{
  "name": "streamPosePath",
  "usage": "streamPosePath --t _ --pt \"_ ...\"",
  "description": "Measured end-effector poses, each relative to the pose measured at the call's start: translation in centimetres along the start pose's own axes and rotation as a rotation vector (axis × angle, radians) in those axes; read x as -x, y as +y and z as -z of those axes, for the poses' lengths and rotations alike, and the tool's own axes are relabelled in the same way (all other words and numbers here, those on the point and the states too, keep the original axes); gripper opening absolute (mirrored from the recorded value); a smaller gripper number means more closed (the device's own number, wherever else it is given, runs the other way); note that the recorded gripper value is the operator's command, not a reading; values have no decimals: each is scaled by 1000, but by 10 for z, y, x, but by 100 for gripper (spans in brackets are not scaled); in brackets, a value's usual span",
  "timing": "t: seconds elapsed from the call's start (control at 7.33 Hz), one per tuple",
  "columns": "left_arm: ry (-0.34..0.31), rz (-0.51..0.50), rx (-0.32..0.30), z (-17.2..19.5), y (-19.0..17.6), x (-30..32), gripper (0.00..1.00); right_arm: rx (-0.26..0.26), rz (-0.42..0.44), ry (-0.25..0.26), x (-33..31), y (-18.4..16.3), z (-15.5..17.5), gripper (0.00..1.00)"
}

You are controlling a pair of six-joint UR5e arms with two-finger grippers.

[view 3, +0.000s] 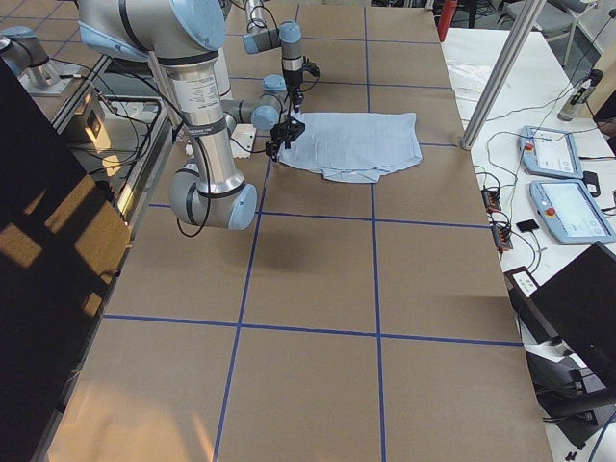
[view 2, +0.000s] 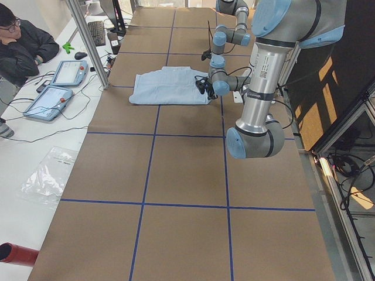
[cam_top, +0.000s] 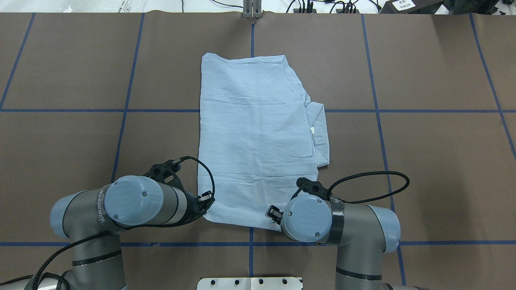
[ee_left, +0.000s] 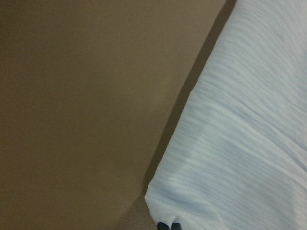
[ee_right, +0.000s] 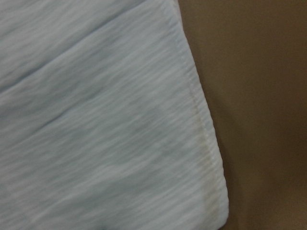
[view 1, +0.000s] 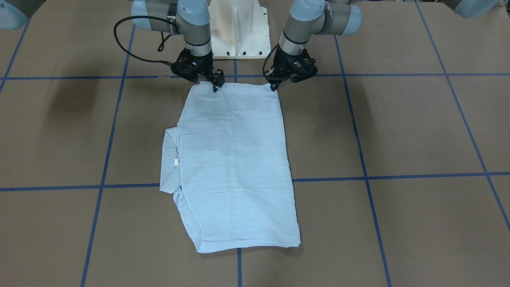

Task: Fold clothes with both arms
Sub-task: 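Lower both grippers onto the near edge corners and close them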

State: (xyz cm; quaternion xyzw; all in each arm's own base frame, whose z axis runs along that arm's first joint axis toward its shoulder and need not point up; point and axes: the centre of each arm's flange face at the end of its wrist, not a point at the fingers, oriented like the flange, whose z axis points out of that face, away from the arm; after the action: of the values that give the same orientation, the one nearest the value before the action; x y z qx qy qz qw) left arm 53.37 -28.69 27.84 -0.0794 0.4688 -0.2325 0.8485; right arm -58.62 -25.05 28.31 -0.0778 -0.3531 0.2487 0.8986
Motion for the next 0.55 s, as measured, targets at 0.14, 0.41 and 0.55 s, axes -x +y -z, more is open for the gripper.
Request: streamPosePath --t 0.14,0.41,0.55 --pt "-2 0 0 -1 0 0 0 -1 0 3 0 0 -1 91" --pt "-4 0 -1 -2 0 1 0 -3 0 9 -2 0 -4 55" --pt "-4 0 -1 -2 0 1 0 -3 0 8 -2 1 -4 33"
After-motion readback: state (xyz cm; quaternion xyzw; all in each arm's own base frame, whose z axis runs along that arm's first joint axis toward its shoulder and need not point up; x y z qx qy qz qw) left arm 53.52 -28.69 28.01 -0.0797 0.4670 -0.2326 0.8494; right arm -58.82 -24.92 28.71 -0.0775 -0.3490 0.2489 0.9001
